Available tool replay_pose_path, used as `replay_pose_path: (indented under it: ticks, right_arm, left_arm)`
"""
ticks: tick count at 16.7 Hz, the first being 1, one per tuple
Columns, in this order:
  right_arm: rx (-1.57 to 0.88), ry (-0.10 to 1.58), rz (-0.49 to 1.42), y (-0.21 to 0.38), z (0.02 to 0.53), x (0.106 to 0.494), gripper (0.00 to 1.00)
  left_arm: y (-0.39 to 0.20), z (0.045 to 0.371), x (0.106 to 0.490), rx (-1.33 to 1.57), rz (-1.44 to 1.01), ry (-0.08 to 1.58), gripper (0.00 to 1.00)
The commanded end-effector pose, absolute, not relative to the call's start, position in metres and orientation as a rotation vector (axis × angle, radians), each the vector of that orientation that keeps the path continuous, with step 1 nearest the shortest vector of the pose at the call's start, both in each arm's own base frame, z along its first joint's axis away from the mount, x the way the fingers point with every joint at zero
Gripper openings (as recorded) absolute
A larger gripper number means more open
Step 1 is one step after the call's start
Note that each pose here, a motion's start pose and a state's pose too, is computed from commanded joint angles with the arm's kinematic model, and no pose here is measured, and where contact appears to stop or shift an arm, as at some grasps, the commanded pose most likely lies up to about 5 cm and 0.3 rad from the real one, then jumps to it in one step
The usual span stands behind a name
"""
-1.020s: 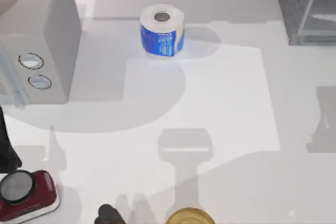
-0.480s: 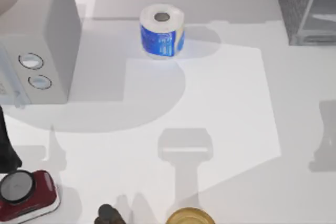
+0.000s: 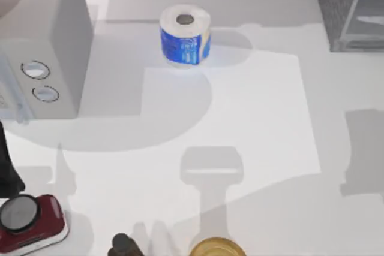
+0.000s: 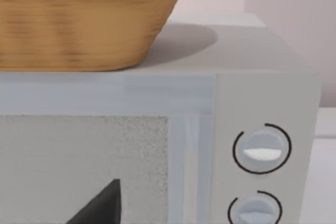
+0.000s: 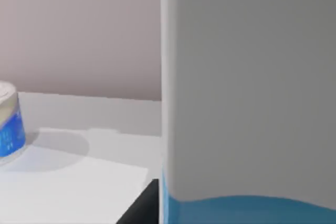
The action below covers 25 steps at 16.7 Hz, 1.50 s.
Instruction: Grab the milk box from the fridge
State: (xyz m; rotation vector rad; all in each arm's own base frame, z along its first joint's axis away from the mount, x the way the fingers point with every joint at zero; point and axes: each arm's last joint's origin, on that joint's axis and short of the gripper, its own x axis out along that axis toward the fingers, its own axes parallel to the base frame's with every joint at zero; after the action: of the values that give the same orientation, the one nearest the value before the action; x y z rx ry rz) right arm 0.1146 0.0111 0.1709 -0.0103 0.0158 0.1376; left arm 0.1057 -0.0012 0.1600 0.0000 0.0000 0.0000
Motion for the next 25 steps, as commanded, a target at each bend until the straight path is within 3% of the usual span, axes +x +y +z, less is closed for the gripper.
replay_pose_path:
  ticks: [13,25]
  right_arm:
    - [-0.091,0.228,0.733,0.101,0.163,0.168,0.00]
    - [-0.096,0.238,0.768,0.119,0.150,0.182,0.00]
  left_arm:
    - [-0.001,0.160,0.106,0.000,0.000,0.000,1.00]
    - [-0.001,0.160,0.106,0.000,0.000,0.000,1.00]
